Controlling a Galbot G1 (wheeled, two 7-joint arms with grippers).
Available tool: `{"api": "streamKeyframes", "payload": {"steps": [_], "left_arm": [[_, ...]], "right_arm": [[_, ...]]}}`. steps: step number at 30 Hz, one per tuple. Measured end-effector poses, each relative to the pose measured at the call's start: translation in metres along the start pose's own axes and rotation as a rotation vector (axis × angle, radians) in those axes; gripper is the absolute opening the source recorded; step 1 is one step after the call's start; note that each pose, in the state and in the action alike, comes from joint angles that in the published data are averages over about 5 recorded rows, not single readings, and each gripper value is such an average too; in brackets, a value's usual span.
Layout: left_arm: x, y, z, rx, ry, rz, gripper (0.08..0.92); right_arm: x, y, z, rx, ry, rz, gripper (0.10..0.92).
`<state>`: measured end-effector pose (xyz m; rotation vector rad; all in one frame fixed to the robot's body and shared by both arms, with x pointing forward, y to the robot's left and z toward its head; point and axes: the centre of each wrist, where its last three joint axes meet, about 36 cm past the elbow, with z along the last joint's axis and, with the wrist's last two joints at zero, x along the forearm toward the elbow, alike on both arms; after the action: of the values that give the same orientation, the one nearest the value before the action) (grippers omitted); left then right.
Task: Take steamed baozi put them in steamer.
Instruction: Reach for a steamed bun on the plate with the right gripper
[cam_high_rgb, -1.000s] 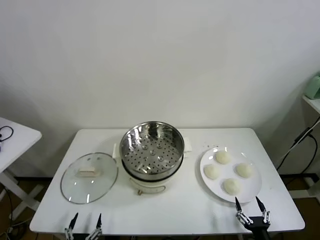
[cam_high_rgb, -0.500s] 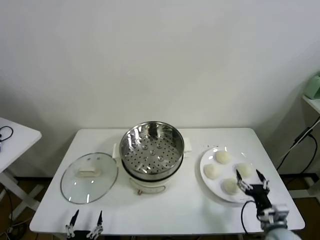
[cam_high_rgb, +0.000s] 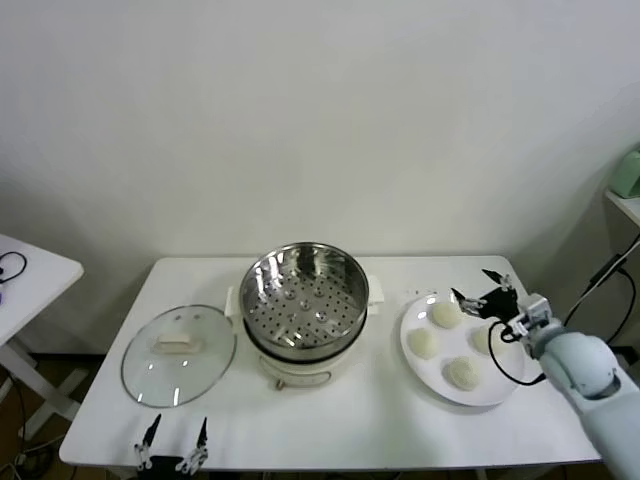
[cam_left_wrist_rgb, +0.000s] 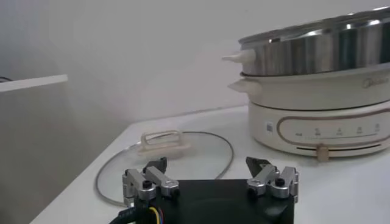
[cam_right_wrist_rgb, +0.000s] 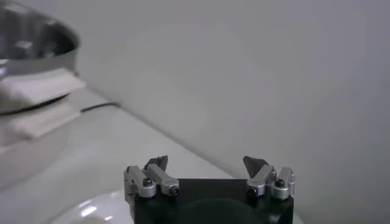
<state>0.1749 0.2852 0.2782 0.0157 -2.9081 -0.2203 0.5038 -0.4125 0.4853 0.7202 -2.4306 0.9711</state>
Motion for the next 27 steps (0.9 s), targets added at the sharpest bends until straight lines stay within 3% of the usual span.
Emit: {"api": "streamKeyframes", "payload": {"steps": [12, 27], "left_arm": [[0.002, -0.002, 0.001, -0.019, 0.003, 0.015, 0.823], [0.002, 0.003, 0.004, -0.031, 0.010, 0.017, 0.823]], "right_arm": [[-0.040, -0.074, -0.053, 0.446, 0.193, -0.384, 0.823], [-0.123, -0.117, -0.119, 0.579, 0.436, -0.680, 0.823]]}}
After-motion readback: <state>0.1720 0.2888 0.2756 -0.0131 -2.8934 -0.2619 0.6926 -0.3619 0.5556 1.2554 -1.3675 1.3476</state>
